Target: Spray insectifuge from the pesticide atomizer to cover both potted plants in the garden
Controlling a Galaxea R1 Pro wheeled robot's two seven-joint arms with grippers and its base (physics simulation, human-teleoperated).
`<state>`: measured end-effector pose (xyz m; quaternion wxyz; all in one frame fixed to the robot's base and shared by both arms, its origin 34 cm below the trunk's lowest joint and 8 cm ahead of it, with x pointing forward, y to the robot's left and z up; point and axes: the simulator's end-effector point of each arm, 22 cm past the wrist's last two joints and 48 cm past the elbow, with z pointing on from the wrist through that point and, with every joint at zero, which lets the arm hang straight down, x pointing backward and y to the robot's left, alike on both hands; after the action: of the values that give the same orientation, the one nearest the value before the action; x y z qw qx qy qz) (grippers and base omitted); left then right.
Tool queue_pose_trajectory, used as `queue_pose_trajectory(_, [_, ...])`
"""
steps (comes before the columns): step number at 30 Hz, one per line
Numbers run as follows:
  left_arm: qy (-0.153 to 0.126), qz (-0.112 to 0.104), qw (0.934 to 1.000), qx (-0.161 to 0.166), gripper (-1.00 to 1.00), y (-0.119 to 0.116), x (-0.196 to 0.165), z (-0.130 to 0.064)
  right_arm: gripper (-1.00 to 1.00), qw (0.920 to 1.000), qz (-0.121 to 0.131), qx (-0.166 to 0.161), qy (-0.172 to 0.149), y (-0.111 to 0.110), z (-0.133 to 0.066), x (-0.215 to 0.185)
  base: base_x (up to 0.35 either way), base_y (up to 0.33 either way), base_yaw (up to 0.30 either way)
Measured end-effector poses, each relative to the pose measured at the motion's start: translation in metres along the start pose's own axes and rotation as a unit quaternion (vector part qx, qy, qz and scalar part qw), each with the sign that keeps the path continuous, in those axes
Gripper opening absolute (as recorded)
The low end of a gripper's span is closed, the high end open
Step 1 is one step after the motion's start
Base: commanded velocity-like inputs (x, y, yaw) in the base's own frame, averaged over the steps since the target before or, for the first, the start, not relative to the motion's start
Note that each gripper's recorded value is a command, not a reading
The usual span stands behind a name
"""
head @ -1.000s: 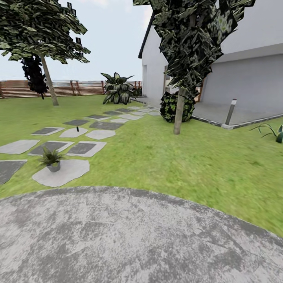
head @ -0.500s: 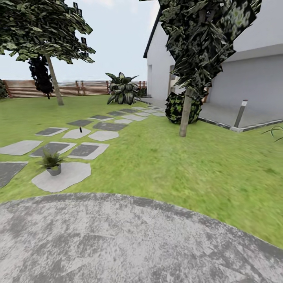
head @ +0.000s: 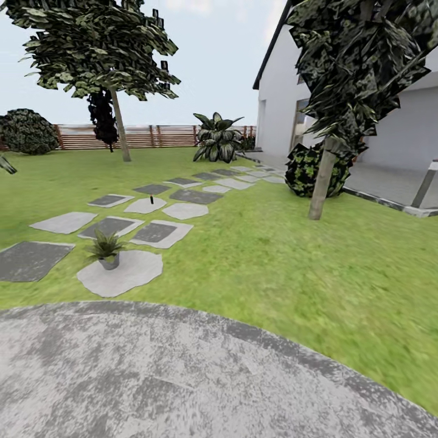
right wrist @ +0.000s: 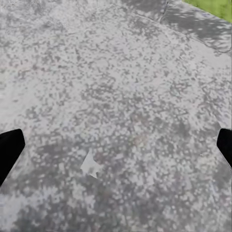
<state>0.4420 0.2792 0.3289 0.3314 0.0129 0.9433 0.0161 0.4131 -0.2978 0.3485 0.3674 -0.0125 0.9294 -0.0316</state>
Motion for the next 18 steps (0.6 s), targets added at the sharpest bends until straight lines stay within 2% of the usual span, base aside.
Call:
queue_pose_trajectory(5, [-0.001, 0.0, 1.0, 0.0, 1.0, 0.0, -0.0008, -0.0001, 1.0, 1.0, 0.0, 0.0, -0.001, -0.0001, 0.0, -0.001, 0.34, 0.0, 0.208])
queue_pose_trajectory(18, [-0.001, 0.0, 1.0, 0.0, 1.0, -0.0001, -0.0009, -0.0001, 1.0, 1.0, -0.001, 0.0, -0.001, 0.0, -0.0001, -0.0005, 0.34, 0.0, 0.011])
